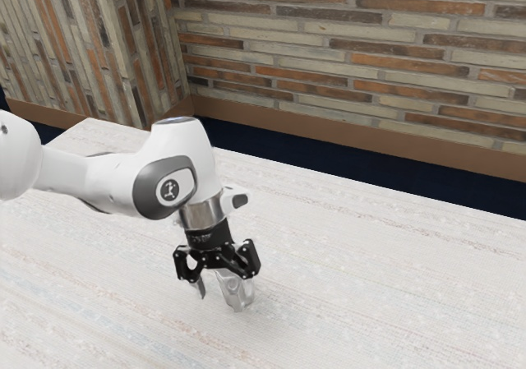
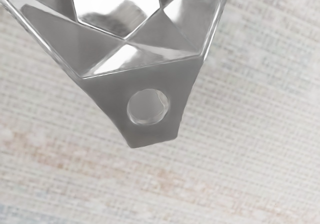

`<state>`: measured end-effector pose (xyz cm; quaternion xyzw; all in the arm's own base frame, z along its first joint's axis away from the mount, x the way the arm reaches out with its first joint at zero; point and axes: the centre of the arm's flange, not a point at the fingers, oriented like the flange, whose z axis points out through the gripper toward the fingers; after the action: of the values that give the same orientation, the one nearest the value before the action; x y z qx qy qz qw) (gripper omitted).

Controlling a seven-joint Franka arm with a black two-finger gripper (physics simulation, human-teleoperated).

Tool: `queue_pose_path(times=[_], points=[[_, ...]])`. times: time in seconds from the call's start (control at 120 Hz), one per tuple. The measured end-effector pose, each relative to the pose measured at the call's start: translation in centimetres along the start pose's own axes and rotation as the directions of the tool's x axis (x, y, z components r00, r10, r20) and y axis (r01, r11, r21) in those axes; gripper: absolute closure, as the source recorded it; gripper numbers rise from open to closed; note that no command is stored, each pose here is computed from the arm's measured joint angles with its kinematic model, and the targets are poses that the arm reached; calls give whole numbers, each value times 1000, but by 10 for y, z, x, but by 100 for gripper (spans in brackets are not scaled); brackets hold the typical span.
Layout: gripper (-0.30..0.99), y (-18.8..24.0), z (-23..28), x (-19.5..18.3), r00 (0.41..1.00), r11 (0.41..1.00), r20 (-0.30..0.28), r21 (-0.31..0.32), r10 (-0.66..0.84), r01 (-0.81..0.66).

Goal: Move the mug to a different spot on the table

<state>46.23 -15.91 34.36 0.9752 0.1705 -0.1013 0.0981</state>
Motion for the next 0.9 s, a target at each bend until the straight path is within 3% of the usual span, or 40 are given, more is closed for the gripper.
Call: queue_pose_path(times=[0.2, 0.333, 0.425, 0.633, 0.9], points=[[2, -20, 27, 28, 994, 994, 3, -2, -112, 112], [2, 8, 39, 13, 998, 998, -18, 7, -68, 68], [3, 23, 48, 5, 998, 999, -42, 13, -36, 37], [4, 6, 48, 29, 990, 996, -108, -7, -92, 91], [15, 1, 48, 38, 981, 996, -177, 4, -85, 87]])
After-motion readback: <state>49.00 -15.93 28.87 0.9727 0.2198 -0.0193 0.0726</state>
